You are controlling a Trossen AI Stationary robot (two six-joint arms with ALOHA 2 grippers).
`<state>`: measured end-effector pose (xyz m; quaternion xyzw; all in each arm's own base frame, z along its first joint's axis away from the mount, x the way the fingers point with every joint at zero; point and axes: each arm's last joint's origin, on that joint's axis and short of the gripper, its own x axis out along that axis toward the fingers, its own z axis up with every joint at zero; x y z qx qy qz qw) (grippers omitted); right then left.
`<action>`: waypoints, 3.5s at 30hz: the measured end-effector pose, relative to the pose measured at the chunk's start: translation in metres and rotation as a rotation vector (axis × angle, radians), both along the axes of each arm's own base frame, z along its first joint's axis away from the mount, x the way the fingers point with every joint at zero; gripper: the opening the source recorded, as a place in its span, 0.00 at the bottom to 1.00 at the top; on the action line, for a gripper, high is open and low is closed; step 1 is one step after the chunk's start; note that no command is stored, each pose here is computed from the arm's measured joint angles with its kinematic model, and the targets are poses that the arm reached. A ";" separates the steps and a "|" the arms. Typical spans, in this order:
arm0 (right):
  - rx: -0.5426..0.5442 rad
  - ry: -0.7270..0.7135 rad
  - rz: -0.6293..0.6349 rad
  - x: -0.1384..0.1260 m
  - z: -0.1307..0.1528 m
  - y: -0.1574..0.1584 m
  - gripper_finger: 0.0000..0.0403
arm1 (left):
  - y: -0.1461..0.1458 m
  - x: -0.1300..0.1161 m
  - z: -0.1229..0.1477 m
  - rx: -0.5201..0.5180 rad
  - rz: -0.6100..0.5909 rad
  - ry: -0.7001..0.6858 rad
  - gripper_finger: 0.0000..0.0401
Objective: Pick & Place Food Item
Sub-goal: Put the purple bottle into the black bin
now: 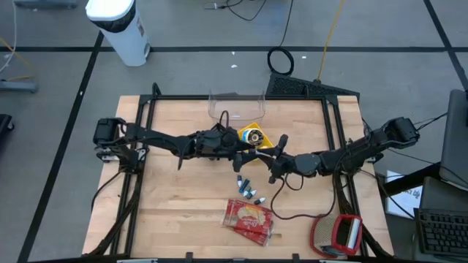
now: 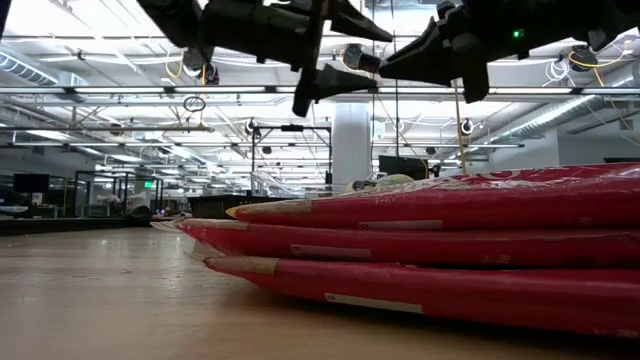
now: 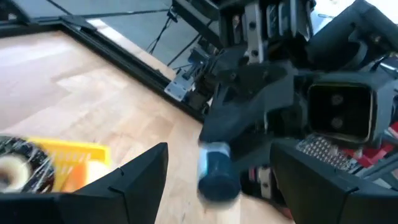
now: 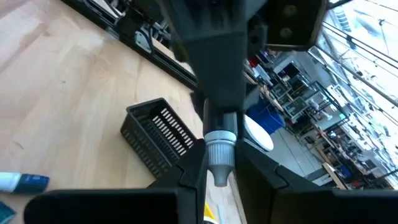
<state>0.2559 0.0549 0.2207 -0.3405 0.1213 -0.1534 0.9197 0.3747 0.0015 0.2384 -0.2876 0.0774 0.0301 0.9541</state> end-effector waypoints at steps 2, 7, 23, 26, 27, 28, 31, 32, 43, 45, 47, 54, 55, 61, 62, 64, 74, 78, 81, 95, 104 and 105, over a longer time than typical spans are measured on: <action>0.002 -0.006 0.002 0.000 0.001 0.001 0.14 | 0.000 0.007 0.001 -0.003 -0.012 0.026 0.69; -0.018 -0.004 -0.001 -0.001 0.001 0.004 0.14 | -0.001 0.025 0.004 -0.009 -0.037 0.071 0.70; -0.091 0.015 -0.046 -0.005 0.001 0.013 0.14 | 0.000 0.032 0.005 -0.085 -0.041 0.080 0.47; -0.093 0.018 -0.055 -0.005 0.001 0.013 0.14 | 0.000 0.032 0.006 -0.086 -0.039 0.079 0.39; -0.093 0.018 -0.052 -0.006 0.001 0.014 0.14 | 0.000 0.032 0.006 -0.086 -0.041 0.080 0.37; -0.094 0.018 -0.048 -0.006 0.001 0.015 0.14 | 0.000 0.032 0.006 -0.087 -0.041 0.080 0.34; -0.093 0.017 -0.042 -0.006 0.001 0.017 0.14 | -0.001 0.032 0.006 -0.089 -0.045 0.080 0.27; -0.092 0.016 -0.043 -0.006 0.001 0.017 0.14 | -0.001 0.032 0.006 -0.085 -0.046 0.080 0.24; 0.160 -0.197 -0.121 -0.009 0.016 0.014 0.34 | 0.021 0.013 0.039 0.072 -0.037 0.035 0.17; 0.221 -0.230 -0.120 -0.012 0.020 0.013 0.39 | 0.024 0.003 0.051 0.130 -0.013 0.047 0.18; 0.269 -0.258 -0.120 -0.014 0.024 0.012 0.44 | 0.026 -0.007 0.062 0.188 0.041 0.072 0.17; 0.325 -0.259 -0.113 -0.024 0.030 0.012 0.53 | 0.022 -0.040 0.066 0.328 0.217 0.255 0.15; 0.326 -0.260 -0.110 -0.024 0.030 0.013 0.53 | 0.021 -0.044 0.061 0.338 0.237 0.271 0.15; 0.314 -0.251 -0.107 -0.024 0.030 0.013 0.53 | 0.020 -0.075 0.015 0.332 0.331 0.335 0.15; 0.313 -0.249 -0.108 -0.024 0.029 0.013 0.53 | 0.021 -0.079 0.007 0.328 0.346 0.332 0.15; 0.310 -0.246 -0.107 -0.024 0.029 0.013 0.52 | 0.023 -0.088 -0.012 0.326 0.371 0.348 0.15; 0.305 -0.246 -0.109 -0.024 0.029 0.013 0.52 | 0.031 -0.120 -0.070 0.299 0.436 0.381 0.15; 0.306 -0.246 -0.109 -0.024 0.029 0.013 0.51 | 0.034 -0.127 -0.081 0.274 0.456 0.416 0.18; 0.306 -0.246 -0.109 -0.024 0.029 0.013 0.51 | 0.034 -0.128 -0.083 0.258 0.434 0.418 0.20; 0.306 -0.246 -0.109 -0.024 0.029 0.013 0.51 | 0.038 -0.129 -0.083 0.245 0.444 0.422 0.22; 0.322 -0.253 -0.110 -0.024 0.029 0.013 0.51 | 0.037 -0.129 -0.085 0.213 0.394 0.435 0.33; 0.322 -0.253 -0.110 -0.024 0.029 0.013 0.51 | 0.037 -0.130 -0.085 0.213 0.395 0.441 0.36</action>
